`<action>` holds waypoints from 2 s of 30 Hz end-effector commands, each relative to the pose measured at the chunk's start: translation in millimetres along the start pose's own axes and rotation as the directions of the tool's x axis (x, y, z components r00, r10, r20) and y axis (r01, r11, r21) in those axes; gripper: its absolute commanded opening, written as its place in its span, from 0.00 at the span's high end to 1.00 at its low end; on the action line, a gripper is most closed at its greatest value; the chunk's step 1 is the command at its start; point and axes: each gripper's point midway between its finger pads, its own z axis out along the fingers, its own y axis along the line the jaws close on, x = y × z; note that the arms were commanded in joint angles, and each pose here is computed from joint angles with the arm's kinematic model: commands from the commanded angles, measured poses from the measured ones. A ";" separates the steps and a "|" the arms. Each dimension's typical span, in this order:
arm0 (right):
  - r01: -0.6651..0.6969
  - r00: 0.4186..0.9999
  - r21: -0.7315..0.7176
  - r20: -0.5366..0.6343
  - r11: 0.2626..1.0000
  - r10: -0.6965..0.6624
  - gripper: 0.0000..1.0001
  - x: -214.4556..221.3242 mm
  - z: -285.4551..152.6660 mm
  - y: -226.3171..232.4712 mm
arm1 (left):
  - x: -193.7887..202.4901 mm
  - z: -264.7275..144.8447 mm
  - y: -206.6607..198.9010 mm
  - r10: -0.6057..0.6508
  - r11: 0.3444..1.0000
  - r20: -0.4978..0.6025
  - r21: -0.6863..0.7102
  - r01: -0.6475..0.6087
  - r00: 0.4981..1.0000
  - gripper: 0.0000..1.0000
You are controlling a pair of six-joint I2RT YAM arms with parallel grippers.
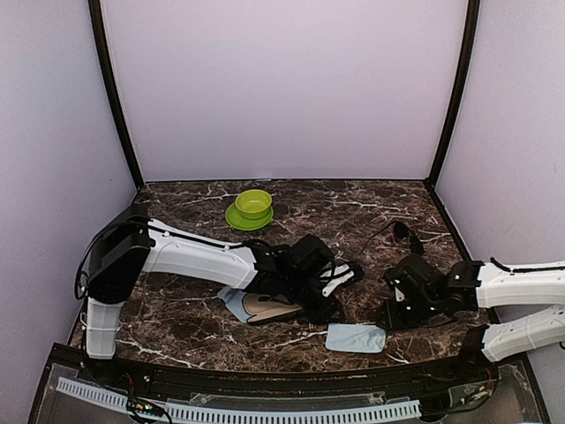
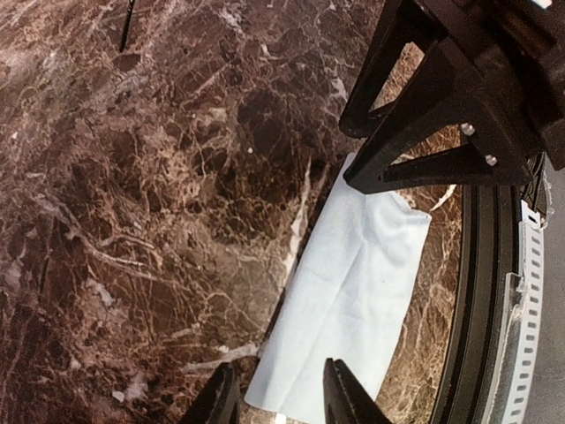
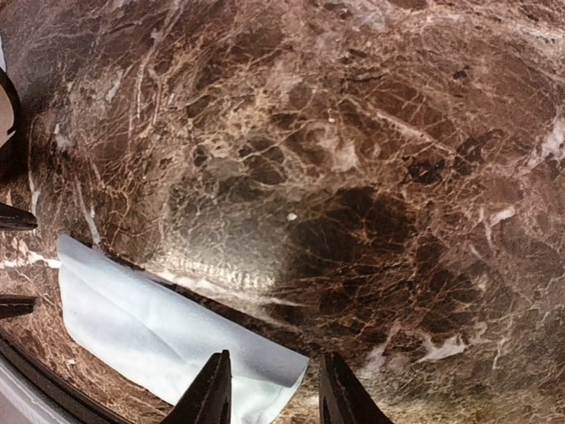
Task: Organize the sunglasses
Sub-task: Pick up the folded cleaning cloth from the corner of the board, then place the folded cleaning cloth in the sunglasses case.
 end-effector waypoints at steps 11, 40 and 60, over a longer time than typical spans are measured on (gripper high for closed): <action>0.014 0.999 -0.029 -0.036 0.999 -0.015 0.69 10.1 13.7 -0.7 | 22.3 19.2 2.5 0.036 0.999 -0.109 0.014 -0.035 0.993 0.68; 0.033 0.999 0.008 -0.002 0.999 -0.033 0.92 -3.7 13.8 -4.0 | 31.2 20.6 -2.6 0.010 0.999 -0.155 0.037 -0.004 0.988 1.00; 0.198 0.976 -0.029 0.098 0.980 -0.194 1.00 -44.6 -4.6 27.4 | 5.5 -40.2 -9.7 -0.063 0.996 -0.018 -0.065 0.062 0.998 1.00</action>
